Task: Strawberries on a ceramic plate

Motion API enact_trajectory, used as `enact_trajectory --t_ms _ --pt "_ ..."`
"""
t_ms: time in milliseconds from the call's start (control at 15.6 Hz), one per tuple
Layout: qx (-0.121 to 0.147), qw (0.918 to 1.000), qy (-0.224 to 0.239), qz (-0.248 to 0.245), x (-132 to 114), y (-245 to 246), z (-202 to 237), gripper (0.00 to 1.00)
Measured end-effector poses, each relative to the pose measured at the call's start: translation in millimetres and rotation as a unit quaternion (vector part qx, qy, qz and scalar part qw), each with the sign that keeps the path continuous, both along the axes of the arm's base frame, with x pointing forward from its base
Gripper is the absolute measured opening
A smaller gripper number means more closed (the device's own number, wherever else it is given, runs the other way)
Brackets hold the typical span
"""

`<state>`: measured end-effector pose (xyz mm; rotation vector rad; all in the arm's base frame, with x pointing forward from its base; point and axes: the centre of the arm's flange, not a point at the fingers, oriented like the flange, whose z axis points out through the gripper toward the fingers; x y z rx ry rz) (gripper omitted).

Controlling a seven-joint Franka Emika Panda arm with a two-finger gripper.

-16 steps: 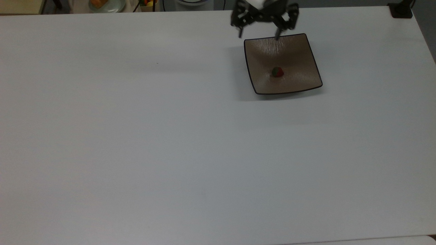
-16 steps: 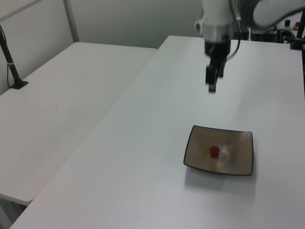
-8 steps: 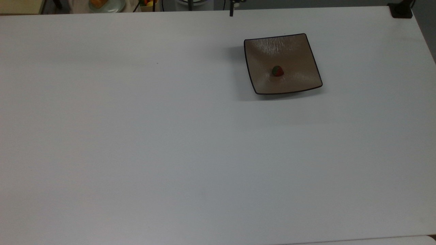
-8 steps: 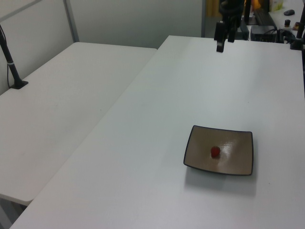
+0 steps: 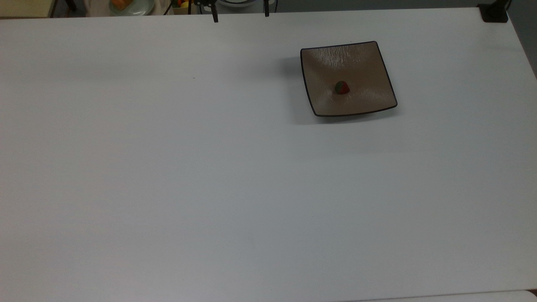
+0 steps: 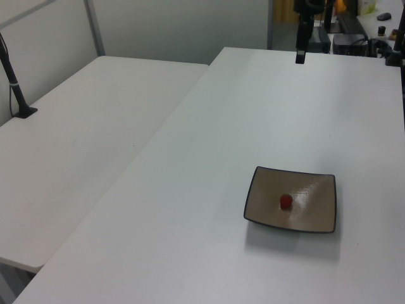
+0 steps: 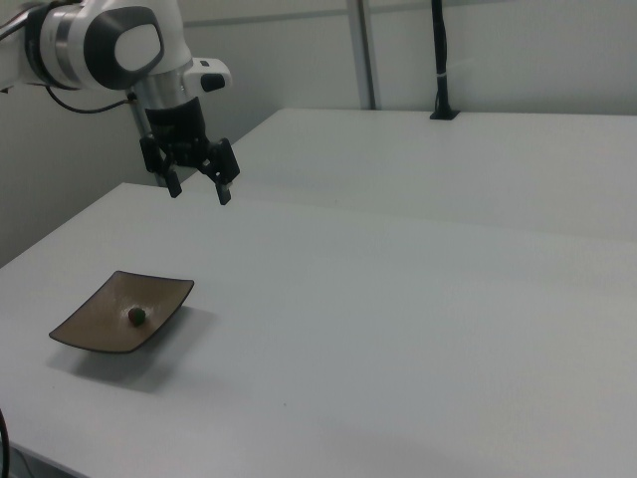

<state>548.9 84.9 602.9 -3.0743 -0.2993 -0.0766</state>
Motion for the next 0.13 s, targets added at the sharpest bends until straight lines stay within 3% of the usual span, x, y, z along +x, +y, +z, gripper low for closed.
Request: enact_trajectory --t_ms 128 --pt "0.001 1.0000 -0.008 0.001 1.6 -0.3 1.4 1.00"
